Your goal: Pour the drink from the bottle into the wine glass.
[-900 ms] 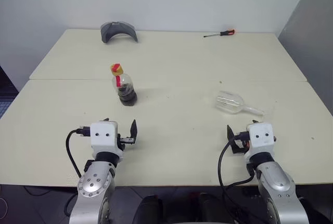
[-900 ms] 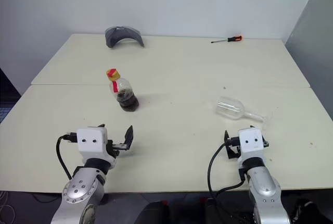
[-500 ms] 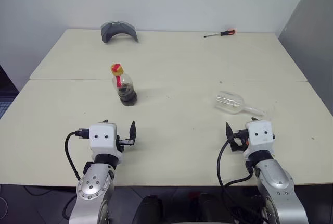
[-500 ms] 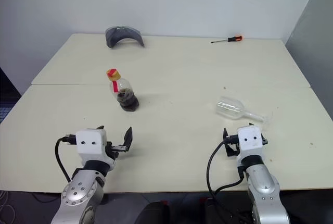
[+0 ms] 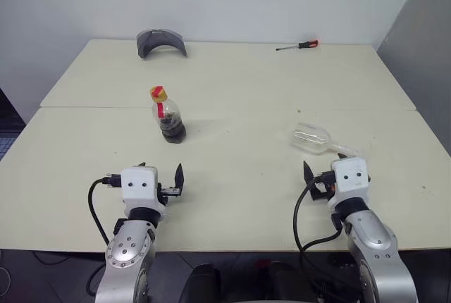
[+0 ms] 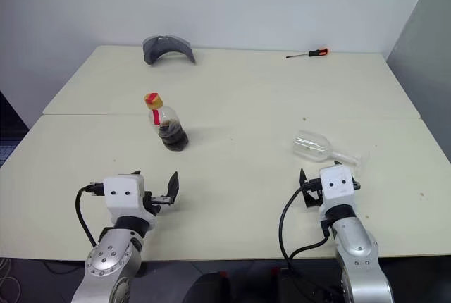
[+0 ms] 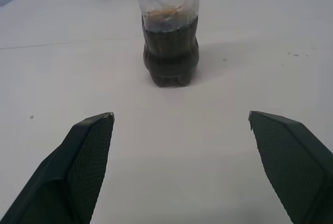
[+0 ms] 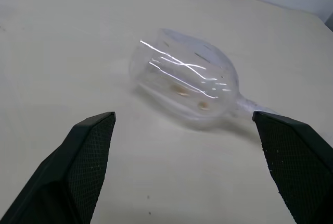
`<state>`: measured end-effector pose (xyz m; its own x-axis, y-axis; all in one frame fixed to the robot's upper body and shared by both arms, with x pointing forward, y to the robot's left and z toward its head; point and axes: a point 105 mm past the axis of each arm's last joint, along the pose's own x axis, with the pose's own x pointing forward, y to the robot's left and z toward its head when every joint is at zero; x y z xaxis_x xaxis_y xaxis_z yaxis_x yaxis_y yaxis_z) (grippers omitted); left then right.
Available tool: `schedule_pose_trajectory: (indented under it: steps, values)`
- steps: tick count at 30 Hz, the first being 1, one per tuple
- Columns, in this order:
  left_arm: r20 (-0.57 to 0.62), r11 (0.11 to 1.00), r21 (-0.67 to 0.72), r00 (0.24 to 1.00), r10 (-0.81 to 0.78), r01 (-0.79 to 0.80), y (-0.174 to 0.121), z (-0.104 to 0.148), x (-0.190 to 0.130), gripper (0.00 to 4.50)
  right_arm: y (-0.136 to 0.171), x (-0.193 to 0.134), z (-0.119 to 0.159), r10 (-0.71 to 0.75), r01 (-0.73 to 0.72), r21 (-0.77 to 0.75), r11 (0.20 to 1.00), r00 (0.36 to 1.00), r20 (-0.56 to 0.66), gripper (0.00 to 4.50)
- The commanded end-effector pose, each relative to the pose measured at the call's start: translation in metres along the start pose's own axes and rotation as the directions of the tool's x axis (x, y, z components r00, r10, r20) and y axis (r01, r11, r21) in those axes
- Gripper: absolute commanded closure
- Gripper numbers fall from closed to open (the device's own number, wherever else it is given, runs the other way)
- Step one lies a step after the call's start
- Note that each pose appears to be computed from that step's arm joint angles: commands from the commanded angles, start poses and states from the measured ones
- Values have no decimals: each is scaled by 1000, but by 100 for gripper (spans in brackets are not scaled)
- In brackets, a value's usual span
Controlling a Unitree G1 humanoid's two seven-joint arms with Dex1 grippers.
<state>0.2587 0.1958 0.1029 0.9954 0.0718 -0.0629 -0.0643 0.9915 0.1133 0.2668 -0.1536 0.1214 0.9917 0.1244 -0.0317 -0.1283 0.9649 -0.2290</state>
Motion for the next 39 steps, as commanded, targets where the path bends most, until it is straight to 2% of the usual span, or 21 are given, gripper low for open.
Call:
schedule_pose_trajectory:
  steps: [1, 5, 8, 12, 13, 16, 18, 24, 33, 39]
  values:
    - [54, 1000, 17, 998, 15, -16, 5, 12, 6, 4, 5, 2, 19, 94, -95, 8, 995, 991, 92, 0]
    - [94, 1000, 20, 996, 2, -4, 6, 24, 26, 4, 22, 2, 36, 316, -325, 27, 945, 933, 171, 0]
    - [109, 1000, 19, 994, -27, 25, 4, 27, 40, 4, 34, -1, 52, 486, -505, 15, 863, 839, 243, 0]
    - [138, 999, 42, 990, -38, 33, 3, 31, 51, 4, 41, -5, 74, 616, -659, 20, 752, 713, 334, 0]
    - [146, 999, 44, 989, -39, 33, 3, 33, 53, 4, 42, -5, 77, 634, -679, 17, 734, 693, 342, 0]
    - [176, 998, 57, 984, -36, 26, 3, 40, 59, 4, 51, -13, 86, 743, -789, -10, 614, 574, 346, 0]
    - [187, 998, 62, 982, -32, 21, 4, 43, 62, 4, 54, -15, 88, 778, -823, -18, 568, 530, 336, 0]
    - [183, 1000, 29, 983, 4, -10, 4, 41, 66, 4, 57, -8, 90, 830, -866, -27, 499, 469, 302, 0]
    - [216, 999, 33, 976, 8, -16, 1, 47, 75, 4, 51, 18, 91, 796, -829, -31, 558, 525, 301, 0]
    - [252, 999, 42, 968, 18, -29, 0, 53, 85, 4, 52, 18, 90, 803, -830, -58, 555, 516, 298, 0]
